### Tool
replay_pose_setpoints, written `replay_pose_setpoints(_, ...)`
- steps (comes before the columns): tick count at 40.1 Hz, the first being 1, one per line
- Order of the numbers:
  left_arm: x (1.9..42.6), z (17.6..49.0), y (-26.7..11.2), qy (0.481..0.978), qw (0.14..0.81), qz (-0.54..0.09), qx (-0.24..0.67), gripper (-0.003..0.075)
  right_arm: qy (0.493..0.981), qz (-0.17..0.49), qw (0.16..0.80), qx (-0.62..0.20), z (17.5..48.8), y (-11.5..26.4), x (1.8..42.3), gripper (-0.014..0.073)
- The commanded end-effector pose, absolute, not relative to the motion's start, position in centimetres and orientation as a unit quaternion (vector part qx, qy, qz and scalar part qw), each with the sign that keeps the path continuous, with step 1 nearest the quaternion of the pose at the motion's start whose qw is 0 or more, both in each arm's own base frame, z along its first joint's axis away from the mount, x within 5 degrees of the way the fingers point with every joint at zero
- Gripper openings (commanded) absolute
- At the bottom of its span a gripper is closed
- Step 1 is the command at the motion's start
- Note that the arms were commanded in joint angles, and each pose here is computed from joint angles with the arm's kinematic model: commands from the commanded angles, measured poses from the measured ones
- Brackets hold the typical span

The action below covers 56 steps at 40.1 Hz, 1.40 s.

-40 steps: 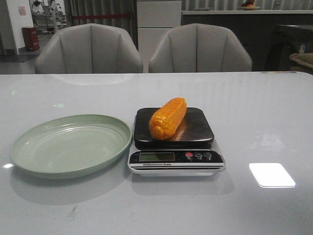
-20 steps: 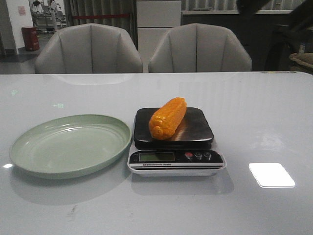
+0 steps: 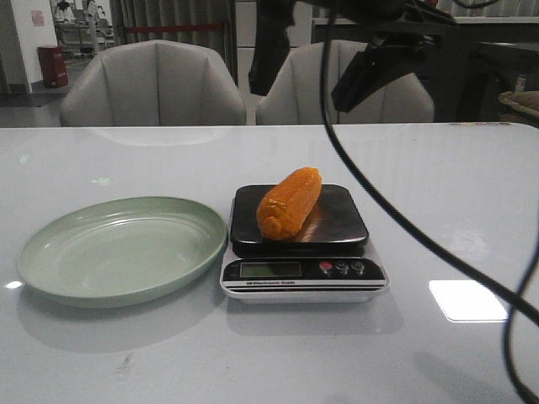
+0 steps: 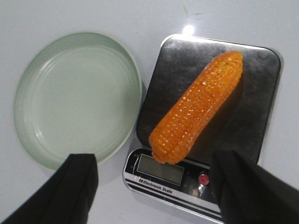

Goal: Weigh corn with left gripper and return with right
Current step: 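Reach the right gripper over the scale and grasp the corn cob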

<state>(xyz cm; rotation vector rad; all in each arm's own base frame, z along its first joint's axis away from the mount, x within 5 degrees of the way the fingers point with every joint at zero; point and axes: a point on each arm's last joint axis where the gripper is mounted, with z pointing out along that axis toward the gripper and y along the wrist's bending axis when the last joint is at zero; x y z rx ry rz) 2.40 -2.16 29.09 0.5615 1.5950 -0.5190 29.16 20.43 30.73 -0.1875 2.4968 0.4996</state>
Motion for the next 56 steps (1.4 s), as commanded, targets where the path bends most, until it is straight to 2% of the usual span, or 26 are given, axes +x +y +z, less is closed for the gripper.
replay_pose_setpoints(1, 2.4, 30.5, -2.2, 0.671, 0.662, -0.239, 0.235, 0.0132, 0.931, 0.171, 0.320, -0.035, 32.9, 21.4, 30.2, 0.0596)
replay_pose_setpoints(7, 2.4, 30.5, -2.2, 0.671, 0.662, -0.239, 0.235, 0.0132, 0.948, 0.133, 0.288, 0.014, 31.7, 22.9, 31.9, 0.0596)
replay_pose_setpoints(16, 2.4, 30.5, -2.2, 0.671, 0.662, -0.239, 0.235, 0.0132, 0.969, 0.087, 0.227, 0.046, 28.7, 24.2, 33.7, 0.0596)
replay_pose_setpoints(31, 2.4, 30.5, -2.2, 0.671, 0.662, -0.239, 0.235, 0.0132, 0.975, 0.079, 0.191, 0.084, 25.0, 25.4, 35.0, 0.0591)
replay_pose_setpoints(34, 2.4, 30.5, -2.2, 0.671, 0.662, -0.239, 0.235, 0.0132, 0.975, 0.077, 0.188, 0.085, 24.8, 25.4, 35.1, 0.0537)
replay_pose_setpoints(38, 2.4, 30.5, -2.2, 0.671, 0.662, -0.239, 0.235, 0.0132, 0.975, 0.083, 0.188, 0.086, 24.7, 25.6, 35.1, 0.0375)
replay_pose_setpoints(43, 2.4, 30.5, -2.2, 0.671, 0.662, -0.239, 0.235, 0.0132, 0.973, 0.103, 0.187, 0.088, 25.4, 26.0, 35.1, 0.0243)
replay_pose_setpoints(51, 2.4, 30.5, -2.2, 0.671, 0.662, -0.239, 0.235, 0.0132, 0.962, 0.171, 0.209, 0.035, 27.7, 28.9, 34.4, 0.0227)
replay_pose_setpoints(56, 2.4, 30.5, -2.2, 0.671, 0.662, -0.239, 0.235, 0.0132, 0.949, 0.211, 0.233, -0.018, 27.8, 31.4, 33.4, 0.0227)
